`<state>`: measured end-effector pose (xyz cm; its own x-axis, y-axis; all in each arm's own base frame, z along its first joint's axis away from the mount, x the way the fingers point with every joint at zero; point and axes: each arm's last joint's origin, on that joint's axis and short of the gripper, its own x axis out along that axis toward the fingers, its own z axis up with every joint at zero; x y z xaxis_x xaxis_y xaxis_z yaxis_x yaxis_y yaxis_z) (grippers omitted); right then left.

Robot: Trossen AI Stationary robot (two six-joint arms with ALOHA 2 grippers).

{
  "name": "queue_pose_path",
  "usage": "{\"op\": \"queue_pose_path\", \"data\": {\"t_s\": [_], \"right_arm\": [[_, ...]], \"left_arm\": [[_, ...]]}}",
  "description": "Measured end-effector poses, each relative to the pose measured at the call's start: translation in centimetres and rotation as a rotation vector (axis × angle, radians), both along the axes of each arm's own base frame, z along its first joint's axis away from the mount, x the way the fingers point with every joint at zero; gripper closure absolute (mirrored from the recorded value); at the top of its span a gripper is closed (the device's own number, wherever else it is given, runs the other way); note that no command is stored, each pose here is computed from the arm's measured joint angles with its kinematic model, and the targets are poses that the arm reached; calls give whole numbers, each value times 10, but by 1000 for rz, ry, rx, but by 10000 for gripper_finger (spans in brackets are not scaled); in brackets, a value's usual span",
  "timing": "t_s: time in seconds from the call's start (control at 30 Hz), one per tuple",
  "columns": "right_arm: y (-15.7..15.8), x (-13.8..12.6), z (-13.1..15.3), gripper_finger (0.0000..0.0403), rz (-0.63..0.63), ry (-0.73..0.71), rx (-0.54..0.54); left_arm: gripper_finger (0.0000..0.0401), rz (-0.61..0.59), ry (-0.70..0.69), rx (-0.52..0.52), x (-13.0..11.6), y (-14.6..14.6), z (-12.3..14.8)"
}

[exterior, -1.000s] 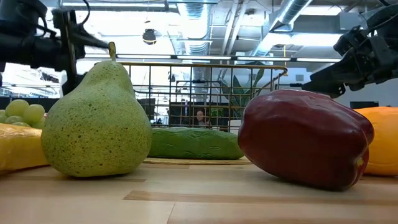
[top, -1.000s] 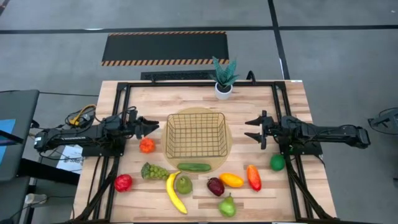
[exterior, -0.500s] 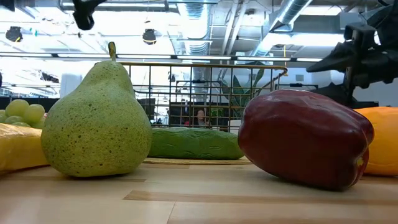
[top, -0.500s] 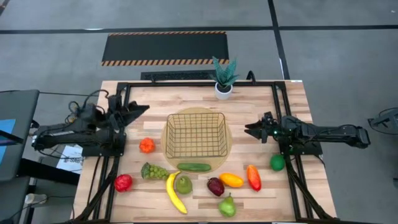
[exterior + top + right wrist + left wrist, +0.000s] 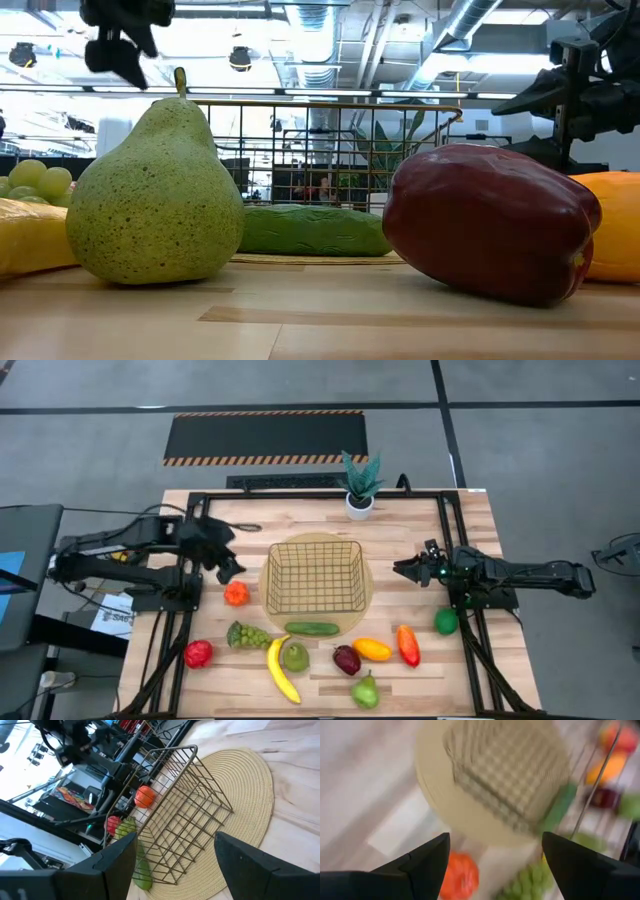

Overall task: Build produce basket
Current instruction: Put the pumpkin into the silver basket

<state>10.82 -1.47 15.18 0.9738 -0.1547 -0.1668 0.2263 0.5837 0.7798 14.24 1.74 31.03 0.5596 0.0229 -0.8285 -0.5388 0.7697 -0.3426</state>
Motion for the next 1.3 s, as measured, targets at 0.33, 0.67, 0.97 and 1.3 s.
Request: {"op": "queue_pose_path", "data": {"t_s": [0.33, 0.67, 0.97, 1.3], "right_arm": [[0, 0, 0, 117, 1, 4, -5], [0, 0, 0, 117, 1, 5, -8], [0, 0, 0, 117, 1, 6, -8], [0, 0, -1, 117, 1, 16, -8]], "left_arm": [[59, -129, 281, -37, 4, -11, -40], [26, -218, 325, -22, 3, -17, -72], [14, -223, 369, 187, 1, -20, -88], [14, -233, 318, 178, 4, -34, -94]]}}
